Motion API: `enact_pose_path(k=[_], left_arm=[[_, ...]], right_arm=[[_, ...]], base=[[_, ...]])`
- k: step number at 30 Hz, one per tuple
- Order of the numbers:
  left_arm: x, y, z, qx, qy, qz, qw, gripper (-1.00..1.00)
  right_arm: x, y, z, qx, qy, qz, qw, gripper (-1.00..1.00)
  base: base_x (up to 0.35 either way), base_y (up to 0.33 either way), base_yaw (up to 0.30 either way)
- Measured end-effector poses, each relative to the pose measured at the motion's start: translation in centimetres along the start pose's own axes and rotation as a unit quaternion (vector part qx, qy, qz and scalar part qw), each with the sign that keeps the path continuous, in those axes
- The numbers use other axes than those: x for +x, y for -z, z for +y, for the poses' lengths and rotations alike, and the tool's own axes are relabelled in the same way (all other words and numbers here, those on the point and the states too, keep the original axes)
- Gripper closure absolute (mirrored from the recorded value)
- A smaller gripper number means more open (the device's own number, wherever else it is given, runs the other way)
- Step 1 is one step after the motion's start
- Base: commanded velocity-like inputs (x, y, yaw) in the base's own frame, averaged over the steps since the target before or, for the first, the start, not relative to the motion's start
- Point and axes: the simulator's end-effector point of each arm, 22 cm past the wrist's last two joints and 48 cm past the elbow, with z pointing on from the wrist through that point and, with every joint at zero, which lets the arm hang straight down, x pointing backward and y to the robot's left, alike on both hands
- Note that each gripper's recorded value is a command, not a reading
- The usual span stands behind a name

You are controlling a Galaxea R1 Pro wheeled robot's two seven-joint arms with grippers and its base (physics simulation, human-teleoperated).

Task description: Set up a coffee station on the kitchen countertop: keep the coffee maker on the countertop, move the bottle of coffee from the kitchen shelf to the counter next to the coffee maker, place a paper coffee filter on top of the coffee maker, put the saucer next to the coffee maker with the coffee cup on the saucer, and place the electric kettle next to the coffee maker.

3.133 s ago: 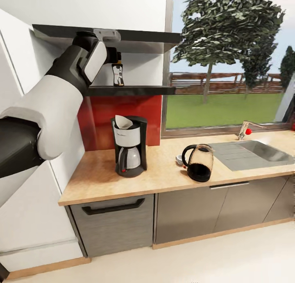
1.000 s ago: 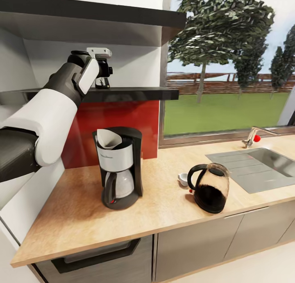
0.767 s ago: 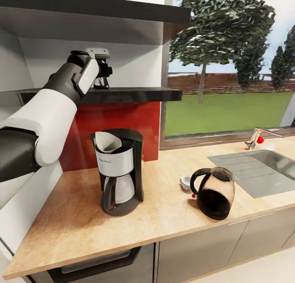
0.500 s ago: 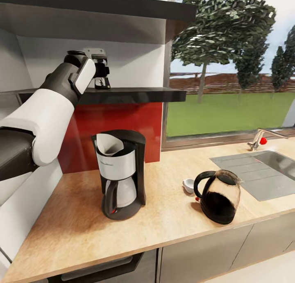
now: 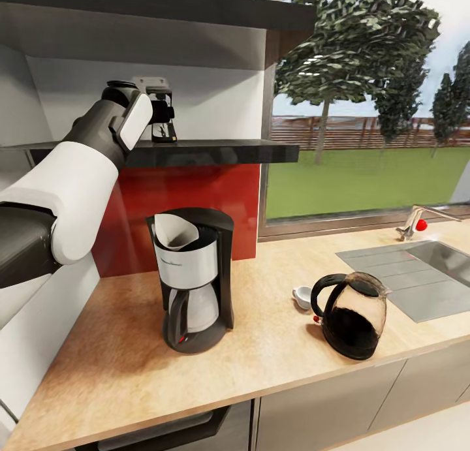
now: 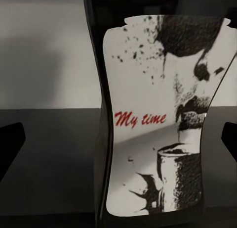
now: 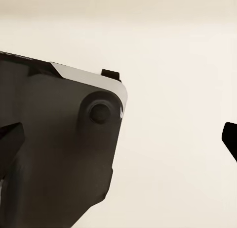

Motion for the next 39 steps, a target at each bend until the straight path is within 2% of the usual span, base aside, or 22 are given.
enact_pose_path(k=[30,39], left_arm=[[0.1,0.0,0.1,0.0,0.001,0.001,1.0,-1.0],[1.8,-0.5,0.3,-0.001,-0.001,0.011,0.9999,-1.0]], right_arm=[[0.0,0.0,-0.2,0.001,0.001,0.0,1.0,-1.0],[0.0,0.0,-0.2,0.001,0.001,0.0,1.0,-1.0]], base=[[0.058,-0.023,0.0],[0.061,0.018,0.0]])
